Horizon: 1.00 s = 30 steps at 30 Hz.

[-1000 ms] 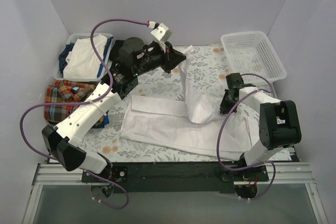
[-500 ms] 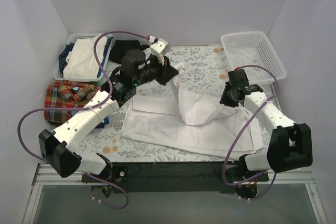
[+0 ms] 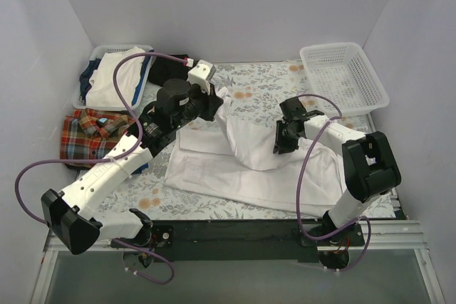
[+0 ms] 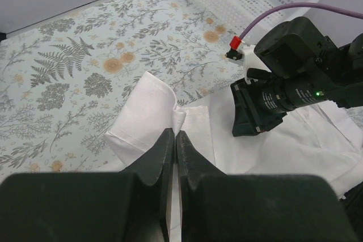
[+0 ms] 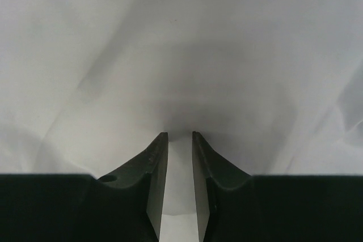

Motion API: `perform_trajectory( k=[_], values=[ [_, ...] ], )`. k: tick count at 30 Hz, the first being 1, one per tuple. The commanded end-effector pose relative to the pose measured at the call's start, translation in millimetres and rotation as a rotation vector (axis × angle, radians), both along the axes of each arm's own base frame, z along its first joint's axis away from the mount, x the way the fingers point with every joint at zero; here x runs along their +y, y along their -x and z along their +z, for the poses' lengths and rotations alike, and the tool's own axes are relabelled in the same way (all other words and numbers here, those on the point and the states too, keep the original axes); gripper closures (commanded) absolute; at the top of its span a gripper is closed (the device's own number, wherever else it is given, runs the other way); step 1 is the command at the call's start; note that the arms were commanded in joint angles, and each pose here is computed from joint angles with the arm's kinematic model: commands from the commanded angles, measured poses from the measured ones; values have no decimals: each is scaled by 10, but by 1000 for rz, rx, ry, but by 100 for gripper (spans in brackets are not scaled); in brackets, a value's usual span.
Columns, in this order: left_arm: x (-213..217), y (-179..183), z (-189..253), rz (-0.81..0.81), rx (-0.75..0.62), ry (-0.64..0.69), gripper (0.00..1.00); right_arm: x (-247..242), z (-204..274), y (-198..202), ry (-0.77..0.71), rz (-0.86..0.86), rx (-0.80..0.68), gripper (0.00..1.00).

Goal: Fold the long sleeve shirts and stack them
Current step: Fold the shirt

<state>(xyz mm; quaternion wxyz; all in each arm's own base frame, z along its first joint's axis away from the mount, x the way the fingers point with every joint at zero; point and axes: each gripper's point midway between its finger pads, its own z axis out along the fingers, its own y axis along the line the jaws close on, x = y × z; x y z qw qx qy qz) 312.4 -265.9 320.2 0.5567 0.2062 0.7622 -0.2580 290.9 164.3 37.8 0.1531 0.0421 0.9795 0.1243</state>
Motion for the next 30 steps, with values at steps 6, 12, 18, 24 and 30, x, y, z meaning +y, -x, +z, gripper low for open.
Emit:
perform_trajectory(
  k=[6,12,18,24,30],
  values=[
    [181,-16,126,82,-32,10,100,-246,-12,264,78,-54,33,74],
    [203,4,-19,94,5,0,100,-378,34,344,113,-108,8,78],
    [177,38,-192,76,45,-14,100,-238,29,212,77,-45,10,78],
    [213,185,-602,74,165,-35,100,11,389,-191,5,18,-93,70],
    [444,468,-1151,163,347,-41,100,174,471,-387,-25,63,-84,68]
  ],
)
